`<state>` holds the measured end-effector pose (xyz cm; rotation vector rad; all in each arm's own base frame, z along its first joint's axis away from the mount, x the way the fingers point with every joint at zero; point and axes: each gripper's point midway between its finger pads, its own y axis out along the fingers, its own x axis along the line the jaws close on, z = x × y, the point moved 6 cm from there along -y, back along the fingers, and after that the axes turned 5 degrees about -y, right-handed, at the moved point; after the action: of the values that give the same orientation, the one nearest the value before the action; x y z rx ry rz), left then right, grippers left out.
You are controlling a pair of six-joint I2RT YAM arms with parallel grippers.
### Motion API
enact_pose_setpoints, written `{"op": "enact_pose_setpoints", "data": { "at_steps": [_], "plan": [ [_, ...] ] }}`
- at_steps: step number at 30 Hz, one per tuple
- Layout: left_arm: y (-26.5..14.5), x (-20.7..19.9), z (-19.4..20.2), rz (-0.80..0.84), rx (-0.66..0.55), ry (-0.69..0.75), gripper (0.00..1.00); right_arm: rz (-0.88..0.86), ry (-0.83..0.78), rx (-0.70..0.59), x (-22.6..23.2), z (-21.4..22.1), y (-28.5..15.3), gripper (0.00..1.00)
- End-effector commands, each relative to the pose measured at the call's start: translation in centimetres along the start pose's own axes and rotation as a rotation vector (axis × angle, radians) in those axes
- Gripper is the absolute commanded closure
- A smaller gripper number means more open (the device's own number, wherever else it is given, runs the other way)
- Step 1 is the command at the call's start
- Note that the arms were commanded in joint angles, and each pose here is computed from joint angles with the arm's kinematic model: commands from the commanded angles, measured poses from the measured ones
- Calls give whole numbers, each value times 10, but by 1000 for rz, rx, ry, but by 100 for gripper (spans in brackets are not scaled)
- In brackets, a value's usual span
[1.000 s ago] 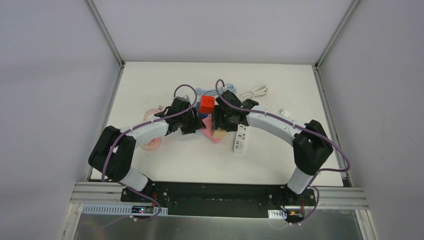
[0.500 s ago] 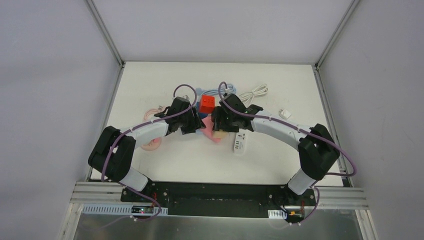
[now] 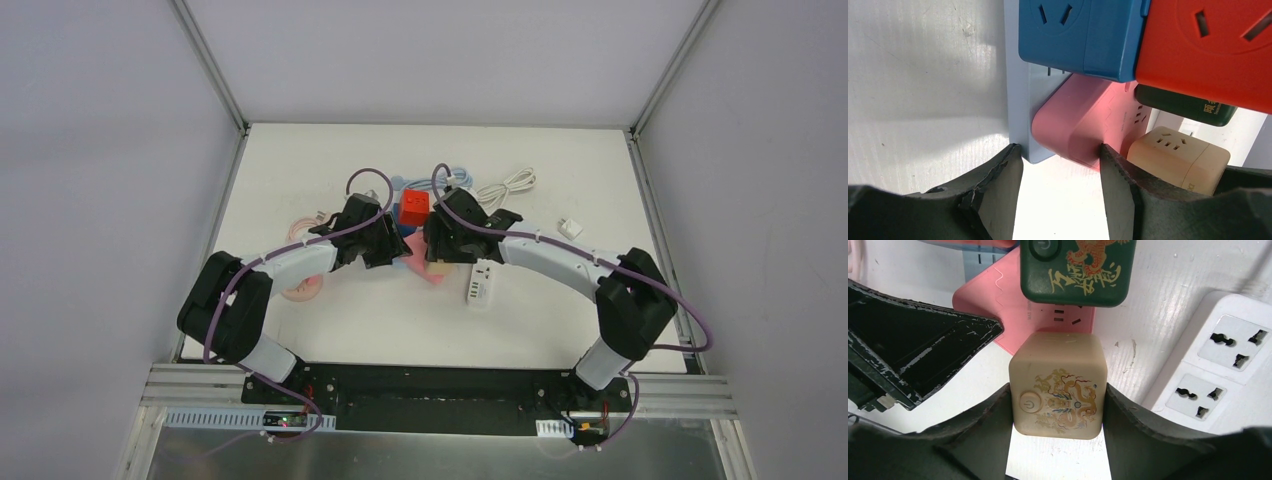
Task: Pull the plug off the socket
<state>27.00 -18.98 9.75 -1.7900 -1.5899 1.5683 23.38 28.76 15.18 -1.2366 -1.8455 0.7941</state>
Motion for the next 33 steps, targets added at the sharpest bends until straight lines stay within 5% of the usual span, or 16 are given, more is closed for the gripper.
{"op": "enact_pose_setpoints", "data": {
  "at_steps": [1, 5, 11, 16, 23, 33],
  "plan": [
    [13, 49, 24, -231, 68, 25, 62, -357, 23, -123, 41, -41, -64, 100],
    [13, 52, 22, -256, 52, 26, 62, -423, 64, -138, 38, -45, -69, 100],
    [13, 50, 22, -256, 55, 24, 62, -155, 19, -85, 21, -31, -41, 100],
    [9, 42, 17, -219, 50, 40, 60, -120, 43, -146, 11, -41, -58, 100],
    [-11, -6, -3, 6, 49, 137, 32, -12, 183, -233, -57, -58, -85, 100],
    [-48, -31, -26, 83, -55, 201, 10, 225, 535, -235, -186, -30, -85, 100]
  ]
}}
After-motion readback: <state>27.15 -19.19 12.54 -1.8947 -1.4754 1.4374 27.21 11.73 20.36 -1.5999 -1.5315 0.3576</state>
